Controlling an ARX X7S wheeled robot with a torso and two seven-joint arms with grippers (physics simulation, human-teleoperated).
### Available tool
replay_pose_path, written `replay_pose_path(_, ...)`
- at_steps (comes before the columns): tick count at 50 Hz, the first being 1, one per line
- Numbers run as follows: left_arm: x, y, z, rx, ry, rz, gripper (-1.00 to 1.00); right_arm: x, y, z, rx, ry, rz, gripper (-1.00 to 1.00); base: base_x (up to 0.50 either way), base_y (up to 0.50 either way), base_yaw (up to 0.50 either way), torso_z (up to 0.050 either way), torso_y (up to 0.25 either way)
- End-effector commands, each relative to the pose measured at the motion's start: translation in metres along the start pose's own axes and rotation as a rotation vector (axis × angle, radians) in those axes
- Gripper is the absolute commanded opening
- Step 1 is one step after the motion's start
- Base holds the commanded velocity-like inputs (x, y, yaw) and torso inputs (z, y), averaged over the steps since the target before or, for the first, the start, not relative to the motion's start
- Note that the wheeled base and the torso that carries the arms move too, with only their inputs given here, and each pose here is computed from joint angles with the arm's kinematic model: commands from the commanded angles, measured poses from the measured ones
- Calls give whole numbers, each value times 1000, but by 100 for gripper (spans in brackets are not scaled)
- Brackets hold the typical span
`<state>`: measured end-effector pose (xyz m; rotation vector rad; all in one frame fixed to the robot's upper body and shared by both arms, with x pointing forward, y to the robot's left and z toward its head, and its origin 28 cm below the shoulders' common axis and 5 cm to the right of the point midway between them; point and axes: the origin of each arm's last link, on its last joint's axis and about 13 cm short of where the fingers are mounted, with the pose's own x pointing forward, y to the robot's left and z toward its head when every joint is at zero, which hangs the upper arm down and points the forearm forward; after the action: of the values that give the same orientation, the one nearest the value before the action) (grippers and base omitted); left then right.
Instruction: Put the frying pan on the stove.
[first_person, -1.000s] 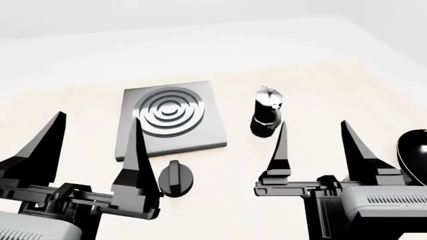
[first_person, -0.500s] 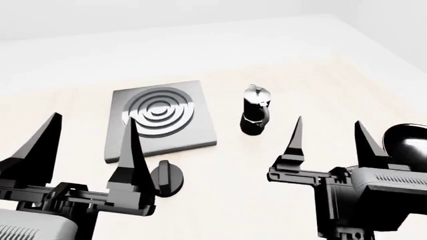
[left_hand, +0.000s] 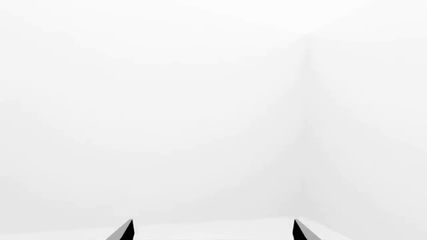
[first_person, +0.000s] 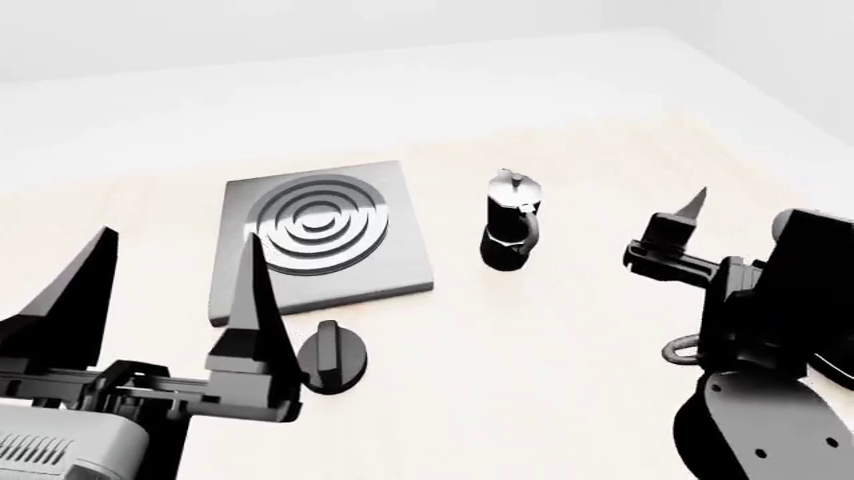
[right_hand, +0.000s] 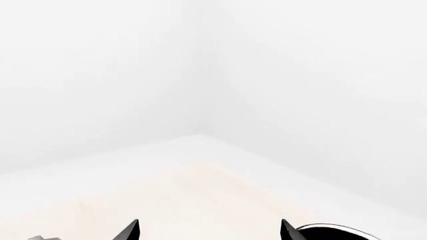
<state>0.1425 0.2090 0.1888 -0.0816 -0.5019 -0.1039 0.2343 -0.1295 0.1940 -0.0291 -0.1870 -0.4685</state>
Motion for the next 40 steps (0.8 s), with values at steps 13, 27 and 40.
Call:
replay_pose_path(13,1,3,0,-37,6,14,100,72,-6,7,132,347,-477,100,0,0,0,0,0)
replay_pose_path(27,2,5,0,-42,10,19,100,92,-5,3,105,404,-560,100,0,0,0,0,0)
replay_pose_path(40,2,6,0,-41,16,18,100,115,2,13,140,545,-570,100,0,0,0,0,0)
